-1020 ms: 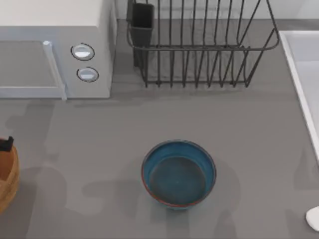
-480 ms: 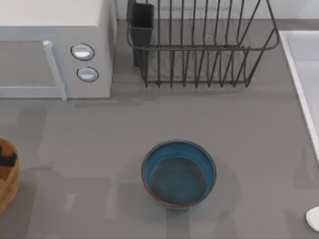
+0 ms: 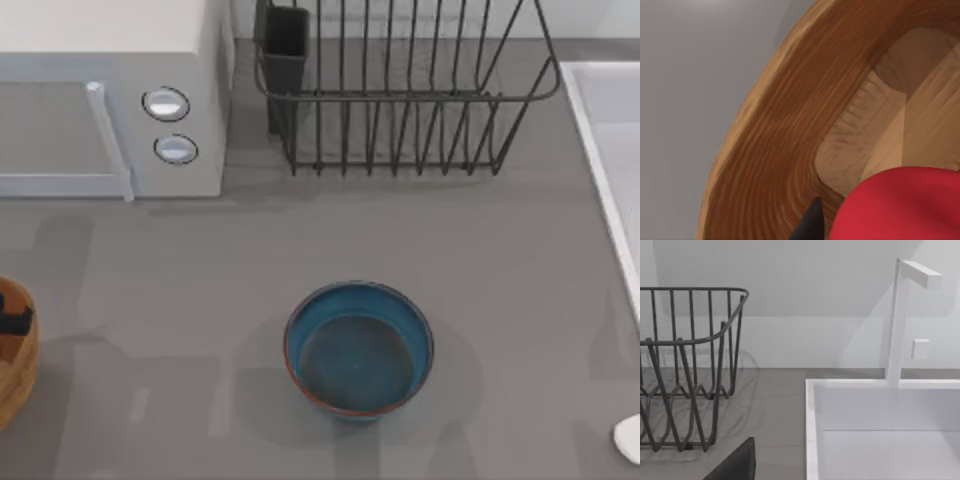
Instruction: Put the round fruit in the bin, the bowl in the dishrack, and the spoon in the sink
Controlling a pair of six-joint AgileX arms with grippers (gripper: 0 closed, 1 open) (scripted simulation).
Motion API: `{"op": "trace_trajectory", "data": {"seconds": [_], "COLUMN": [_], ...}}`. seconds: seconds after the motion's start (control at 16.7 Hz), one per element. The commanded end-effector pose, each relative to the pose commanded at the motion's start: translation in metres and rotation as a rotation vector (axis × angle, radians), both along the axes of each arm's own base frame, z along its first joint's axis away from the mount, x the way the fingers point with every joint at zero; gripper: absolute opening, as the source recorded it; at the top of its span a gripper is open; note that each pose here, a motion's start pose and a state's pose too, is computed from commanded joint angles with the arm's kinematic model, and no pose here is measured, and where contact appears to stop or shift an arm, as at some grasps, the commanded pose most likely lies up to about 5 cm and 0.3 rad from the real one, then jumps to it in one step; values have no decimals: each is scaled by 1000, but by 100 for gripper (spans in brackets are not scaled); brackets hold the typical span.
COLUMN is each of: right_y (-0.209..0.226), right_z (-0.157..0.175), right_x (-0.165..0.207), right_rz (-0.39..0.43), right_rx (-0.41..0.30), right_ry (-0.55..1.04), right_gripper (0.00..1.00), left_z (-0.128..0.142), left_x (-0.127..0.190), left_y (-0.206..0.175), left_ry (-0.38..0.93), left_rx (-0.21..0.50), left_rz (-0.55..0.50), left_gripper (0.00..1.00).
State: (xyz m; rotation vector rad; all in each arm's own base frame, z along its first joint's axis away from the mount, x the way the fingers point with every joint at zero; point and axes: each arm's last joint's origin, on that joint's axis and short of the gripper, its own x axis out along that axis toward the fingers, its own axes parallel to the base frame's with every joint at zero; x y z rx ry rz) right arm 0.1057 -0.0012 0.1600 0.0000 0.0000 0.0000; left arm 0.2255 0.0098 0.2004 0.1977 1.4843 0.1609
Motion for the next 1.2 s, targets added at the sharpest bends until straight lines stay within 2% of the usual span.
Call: {"op": "trace_trajectory", "data": {"seconds": [0.3,0.36,0.96,1.2], "right_y": [0,0,0,0], "right_z": [0,0,0,0], "right_x": [0,0,0,0], "right_rz": [0,0,0,0], "right_rx": [0,0,0,0], "right_ry": [0,0,0,0], "right_gripper": [100,100,100,100], "left_z": [0,0,-1,-5], "left_x": [0,0,-2,-20], "left_y": [0,0,0,-2], "left_ry": [0,0,-12,-149], "left_rx": [0,0,-3,-34], "left_rz": [0,0,-1,0], "left_gripper": [98,100,100,100]}}
